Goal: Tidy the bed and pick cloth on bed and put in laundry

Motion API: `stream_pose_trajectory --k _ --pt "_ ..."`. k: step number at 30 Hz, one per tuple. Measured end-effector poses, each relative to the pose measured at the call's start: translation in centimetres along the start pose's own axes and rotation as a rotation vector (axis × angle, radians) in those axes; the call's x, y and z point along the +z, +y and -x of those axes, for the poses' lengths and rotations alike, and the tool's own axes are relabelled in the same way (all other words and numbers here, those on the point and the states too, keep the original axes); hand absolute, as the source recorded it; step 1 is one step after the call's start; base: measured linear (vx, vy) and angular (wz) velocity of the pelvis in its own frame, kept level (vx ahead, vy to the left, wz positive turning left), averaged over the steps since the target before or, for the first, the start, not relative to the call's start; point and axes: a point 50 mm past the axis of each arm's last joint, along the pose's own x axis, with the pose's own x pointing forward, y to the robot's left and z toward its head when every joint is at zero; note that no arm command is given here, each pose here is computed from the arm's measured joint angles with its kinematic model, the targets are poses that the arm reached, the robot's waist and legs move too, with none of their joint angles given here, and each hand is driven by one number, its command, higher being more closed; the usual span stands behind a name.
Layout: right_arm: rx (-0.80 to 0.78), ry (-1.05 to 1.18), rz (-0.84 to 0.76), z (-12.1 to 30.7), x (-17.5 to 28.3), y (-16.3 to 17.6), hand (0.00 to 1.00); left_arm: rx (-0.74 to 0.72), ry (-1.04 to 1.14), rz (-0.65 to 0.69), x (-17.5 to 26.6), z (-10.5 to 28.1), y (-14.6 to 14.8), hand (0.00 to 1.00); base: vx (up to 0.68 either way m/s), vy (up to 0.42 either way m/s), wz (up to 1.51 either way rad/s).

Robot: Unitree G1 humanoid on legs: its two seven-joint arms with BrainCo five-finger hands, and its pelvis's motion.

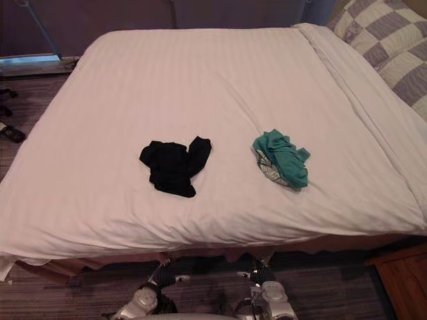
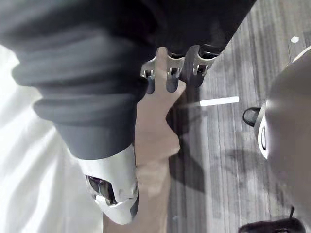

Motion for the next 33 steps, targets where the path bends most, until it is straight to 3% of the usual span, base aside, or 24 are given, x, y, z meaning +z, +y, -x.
stream_pose_trajectory --k 4,6,11,14,16,18,22,23,25,29,33 --pt "-0.052 0.043 -0.083 0.0 -1.0 -1.0 0.0 0.044 0.059 0.039 -1.4 0.1 1.0 0.0 -0.01 0.017 -0.13" --pt "-0.12 0.098 -0.194 0.3 -2.4 -2.2 0.0 0.103 0.13 0.128 -2.9 0.3 2.1 0.0 0.0 0.0 0.0" --pt "-0.407 0.23 -0.5 2.2 -6.8 -7.0 0.0 0.459 0.457 0.599 -11.4 3.8 6.6 0.0 0.01 0.0 0.01" --pt "-0.571 0.143 -0.516 3.7 -6.3 -10.4 0.0 0.641 0.626 0.757 -16.2 7.4 8.0 0.0 -0.03 0.001 -0.01" --pt "-0.659 0.035 -0.488 4.7 -4.6 -12.8 0.0 0.745 0.645 0.761 -17.3 8.9 9.8 0.0 -0.1 -0.003 0.04" --pt "-0.732 -0.069 -0.439 5.5 -2.5 -14.9 0.0 0.84 0.585 0.714 -16.9 9.4 12.4 0.0 -0.09 -0.002 0.09" --pt "-0.917 -0.303 -0.105 8.0 4.3 -20.3 0.0 1.046 0.227 0.297 -9.5 9.8 22.5 0.0 -0.07 0.002 0.11" --pt "-0.936 -0.322 -0.056 8.3 5.1 -20.8 0.0 1.071 0.185 0.249 -8.4 10.0 23.6 0.0 -0.04 0.005 0.01" --pt "-1.015 -0.417 0.197 9.5 9.3 -22.7 0.0 1.151 -0.016 0.015 -2.8 10.5 27.3 0.0 0.02 0.004 -0.1" --pt "-1.069 -0.569 0.518 10.7 16.2 -23.1 0.0 1.168 -0.297 -0.246 6.1 10.1 29.4 0.0 -0.01 0.011 -0.05" --pt "-1.044 -0.774 0.71 11.6 23.2 -20.8 0.0 1.107 -0.508 -0.404 12.9 9.3 28.6 0.0 -0.02 0.008 -0.15"
